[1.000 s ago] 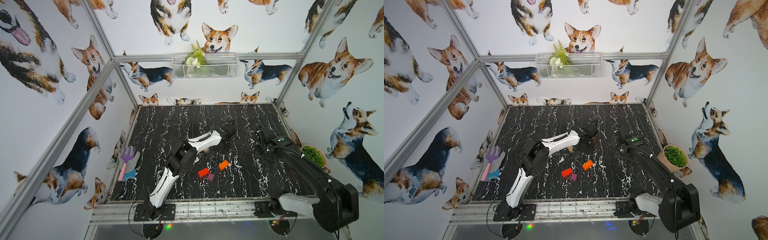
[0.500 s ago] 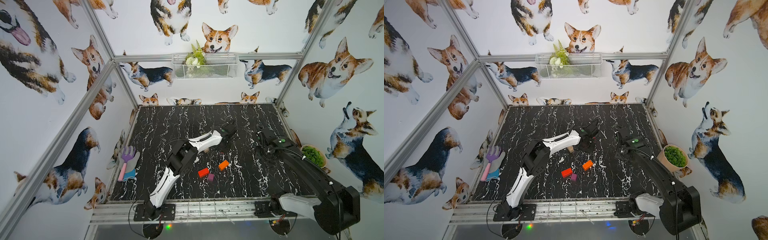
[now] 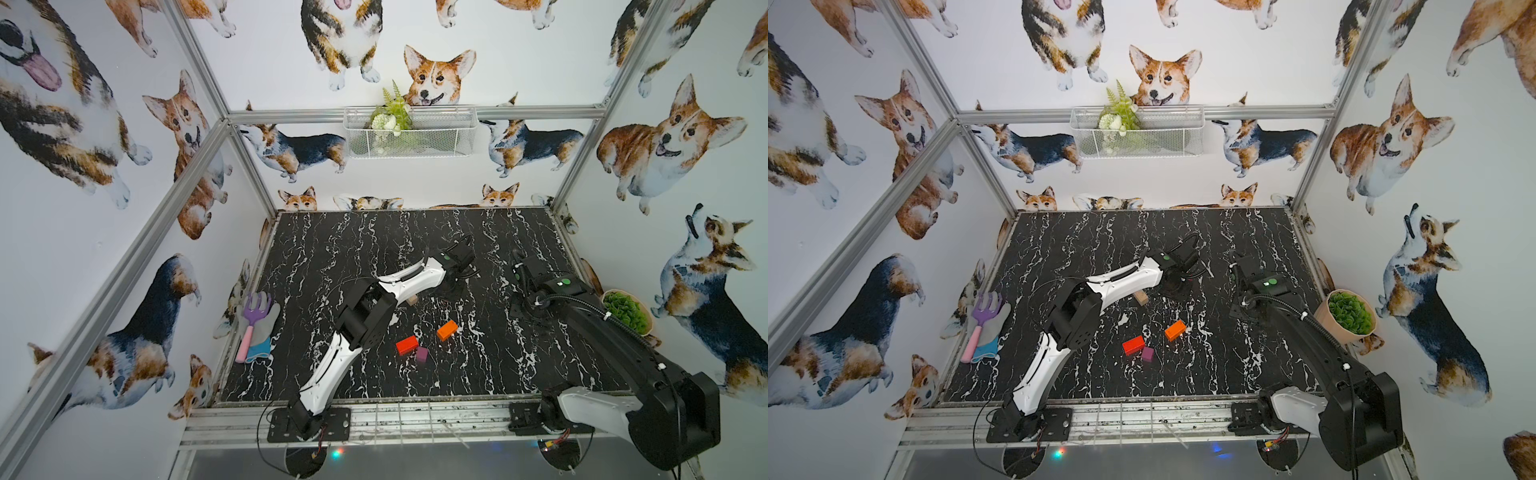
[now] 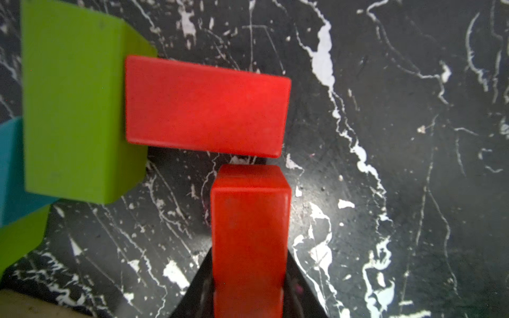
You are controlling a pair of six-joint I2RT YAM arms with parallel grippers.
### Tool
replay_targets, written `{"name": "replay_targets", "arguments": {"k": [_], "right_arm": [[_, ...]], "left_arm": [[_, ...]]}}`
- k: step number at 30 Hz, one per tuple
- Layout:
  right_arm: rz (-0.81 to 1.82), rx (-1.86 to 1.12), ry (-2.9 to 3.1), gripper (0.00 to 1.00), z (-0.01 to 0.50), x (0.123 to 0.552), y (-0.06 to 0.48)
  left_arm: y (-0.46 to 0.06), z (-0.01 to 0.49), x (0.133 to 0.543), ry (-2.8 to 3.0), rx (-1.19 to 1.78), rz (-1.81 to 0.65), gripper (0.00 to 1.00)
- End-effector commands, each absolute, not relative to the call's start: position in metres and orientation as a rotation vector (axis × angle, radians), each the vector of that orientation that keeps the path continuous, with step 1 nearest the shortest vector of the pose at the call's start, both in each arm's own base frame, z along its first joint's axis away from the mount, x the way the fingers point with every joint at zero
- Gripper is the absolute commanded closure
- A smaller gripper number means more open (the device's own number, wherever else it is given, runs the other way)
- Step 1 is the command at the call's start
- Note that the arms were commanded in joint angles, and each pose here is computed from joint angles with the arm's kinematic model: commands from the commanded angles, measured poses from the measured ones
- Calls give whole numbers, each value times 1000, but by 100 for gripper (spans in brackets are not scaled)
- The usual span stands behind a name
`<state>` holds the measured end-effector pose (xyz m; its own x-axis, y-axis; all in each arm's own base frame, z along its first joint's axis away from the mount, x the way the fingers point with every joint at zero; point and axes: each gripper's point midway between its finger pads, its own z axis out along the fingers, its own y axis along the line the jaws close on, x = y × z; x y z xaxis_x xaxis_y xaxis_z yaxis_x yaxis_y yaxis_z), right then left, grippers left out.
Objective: Assemble a heart with building blocks
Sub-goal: Assemble the building block at the center of the board.
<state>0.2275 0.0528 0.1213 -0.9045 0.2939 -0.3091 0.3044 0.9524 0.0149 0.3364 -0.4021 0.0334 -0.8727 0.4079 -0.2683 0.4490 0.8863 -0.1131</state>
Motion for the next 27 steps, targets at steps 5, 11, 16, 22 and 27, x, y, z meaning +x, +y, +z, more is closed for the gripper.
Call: {"name": "replay_targets", "arguments": {"k": [5,11,16,22,27], "right_arm": [[-44,429,2785,44,123,229,53],[-42,428,2786,44,122,230,53],[-39,427,2784,44,121,229,53],[-35,428,2786,44,121,230,53],[-32,429,2784,44,122,230,53]], "left_arm": [[-396,30,338,2833,664,-204,73],[-394,30,340,2830,661,-189,71],[-396,29,340,2833,661,-200,70],[-396,29,341,2833,660,-195,67],[-393,28,341,2838,658,-180,60]]}}
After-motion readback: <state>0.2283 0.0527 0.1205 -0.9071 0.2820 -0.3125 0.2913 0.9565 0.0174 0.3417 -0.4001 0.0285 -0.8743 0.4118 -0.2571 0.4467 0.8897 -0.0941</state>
